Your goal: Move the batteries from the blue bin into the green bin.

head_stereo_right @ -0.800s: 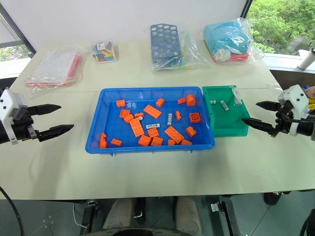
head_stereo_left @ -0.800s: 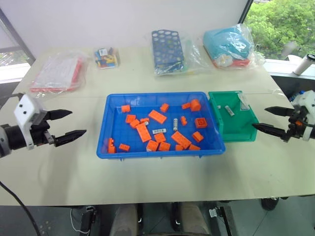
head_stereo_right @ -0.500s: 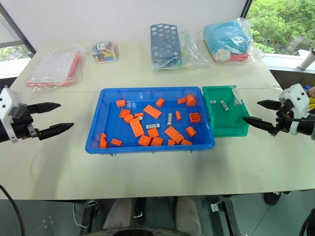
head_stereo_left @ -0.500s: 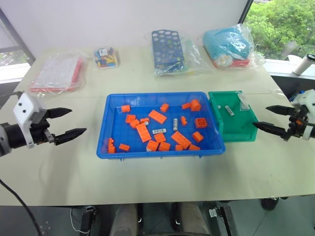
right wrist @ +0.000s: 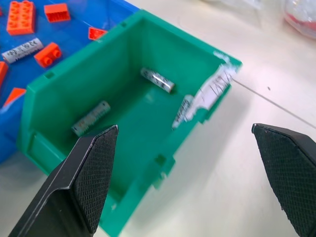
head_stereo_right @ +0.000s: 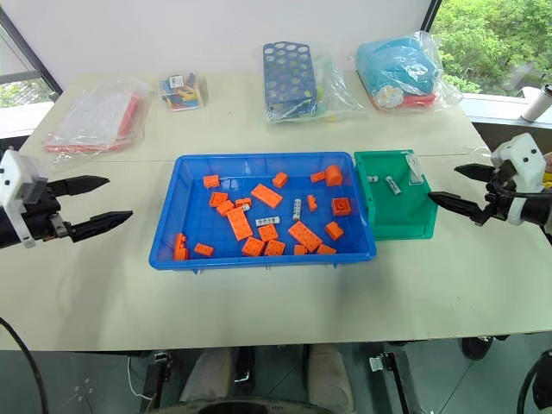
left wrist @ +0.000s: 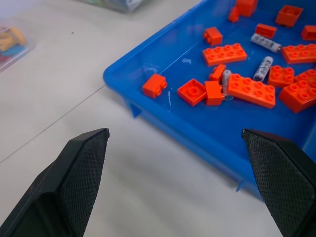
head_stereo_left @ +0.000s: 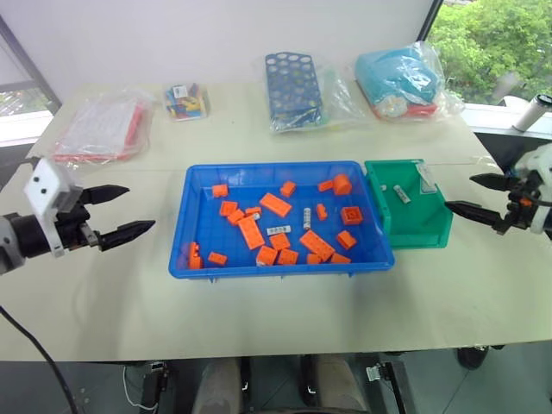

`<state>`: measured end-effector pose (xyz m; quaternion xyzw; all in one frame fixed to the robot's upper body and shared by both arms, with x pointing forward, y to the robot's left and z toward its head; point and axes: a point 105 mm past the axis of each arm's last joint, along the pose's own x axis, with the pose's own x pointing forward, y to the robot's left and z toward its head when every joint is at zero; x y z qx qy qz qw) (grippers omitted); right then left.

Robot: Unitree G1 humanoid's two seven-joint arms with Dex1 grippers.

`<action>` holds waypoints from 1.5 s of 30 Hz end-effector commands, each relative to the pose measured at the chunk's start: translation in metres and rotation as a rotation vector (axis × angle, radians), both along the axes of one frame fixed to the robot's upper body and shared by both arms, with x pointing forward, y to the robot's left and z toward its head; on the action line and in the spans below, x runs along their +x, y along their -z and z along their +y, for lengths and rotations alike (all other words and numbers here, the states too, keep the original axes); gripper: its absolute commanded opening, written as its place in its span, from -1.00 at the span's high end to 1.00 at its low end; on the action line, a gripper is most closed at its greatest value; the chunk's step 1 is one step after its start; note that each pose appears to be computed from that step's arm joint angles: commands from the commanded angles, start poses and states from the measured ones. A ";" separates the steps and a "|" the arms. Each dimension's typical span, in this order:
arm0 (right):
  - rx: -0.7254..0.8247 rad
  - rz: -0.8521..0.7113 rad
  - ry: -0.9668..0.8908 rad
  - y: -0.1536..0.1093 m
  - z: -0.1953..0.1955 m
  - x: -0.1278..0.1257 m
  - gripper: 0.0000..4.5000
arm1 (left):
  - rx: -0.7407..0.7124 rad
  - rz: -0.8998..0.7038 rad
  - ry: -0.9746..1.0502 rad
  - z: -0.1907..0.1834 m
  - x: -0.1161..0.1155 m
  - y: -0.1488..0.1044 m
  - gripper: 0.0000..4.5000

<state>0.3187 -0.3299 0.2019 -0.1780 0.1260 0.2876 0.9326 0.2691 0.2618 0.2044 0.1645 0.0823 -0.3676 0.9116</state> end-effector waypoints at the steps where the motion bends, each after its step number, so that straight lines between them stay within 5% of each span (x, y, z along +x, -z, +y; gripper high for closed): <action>1: -0.012 -0.067 -0.052 -0.030 0.015 0.002 -0.98 | 0.000 -0.011 0.037 -0.007 -0.007 -0.005 -1.00; 9: 0.031 -0.038 -0.224 -0.038 0.087 0.005 -0.98 | -0.003 0.028 0.157 -0.029 -0.016 -0.006 -1.00; 14: 0.044 0.076 -0.396 -0.014 0.167 -0.003 -0.98 | 0.027 0.045 0.264 -0.052 -0.021 0.001 -1.00; 25: 0.190 0.324 -0.395 0.034 0.276 0.016 -0.98 | 0.059 0.047 0.332 -0.069 -0.010 0.007 -1.00; 33: 0.293 0.475 -0.334 0.047 0.323 0.031 -0.98 | 0.041 0.039 0.328 -0.070 -0.005 0.002 -1.00; 45: 0.262 0.573 -0.349 0.069 0.332 0.022 -0.98 | 0.032 0.016 0.301 -0.069 -0.003 -0.002 -1.00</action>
